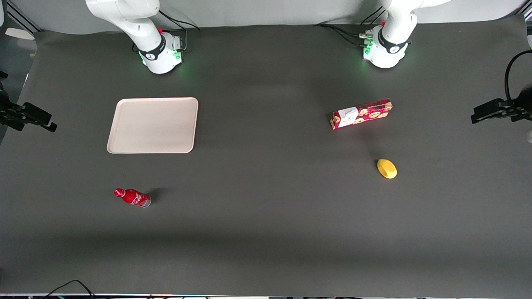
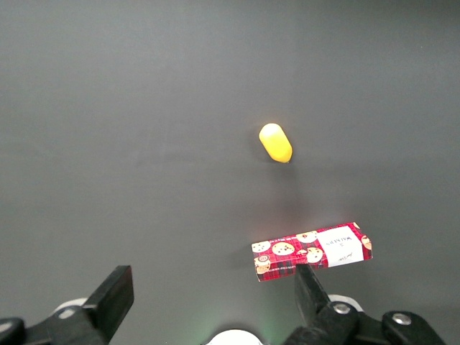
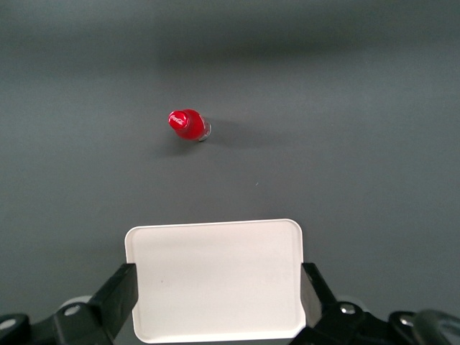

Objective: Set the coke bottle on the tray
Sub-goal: 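Move the open right gripper down over the red Coca-Cola bottle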

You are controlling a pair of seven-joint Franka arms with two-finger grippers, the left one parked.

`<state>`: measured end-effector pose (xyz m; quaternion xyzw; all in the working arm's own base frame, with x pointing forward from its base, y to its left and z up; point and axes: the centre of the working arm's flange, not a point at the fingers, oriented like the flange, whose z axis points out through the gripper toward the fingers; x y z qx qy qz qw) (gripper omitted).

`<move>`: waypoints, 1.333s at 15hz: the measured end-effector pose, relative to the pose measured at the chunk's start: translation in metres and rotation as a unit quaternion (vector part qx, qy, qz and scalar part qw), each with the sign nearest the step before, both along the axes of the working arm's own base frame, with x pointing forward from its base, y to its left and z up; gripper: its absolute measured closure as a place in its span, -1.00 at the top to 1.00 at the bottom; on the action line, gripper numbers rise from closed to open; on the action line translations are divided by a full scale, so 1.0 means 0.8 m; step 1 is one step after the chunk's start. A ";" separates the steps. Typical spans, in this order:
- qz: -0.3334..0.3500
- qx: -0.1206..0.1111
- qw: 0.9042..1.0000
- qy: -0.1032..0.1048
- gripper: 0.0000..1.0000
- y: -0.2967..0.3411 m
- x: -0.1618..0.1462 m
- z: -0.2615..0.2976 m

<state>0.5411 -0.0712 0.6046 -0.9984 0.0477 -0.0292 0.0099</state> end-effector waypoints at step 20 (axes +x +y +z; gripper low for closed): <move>0.046 -0.009 0.999 0.024 1.00 0.062 0.042 -0.063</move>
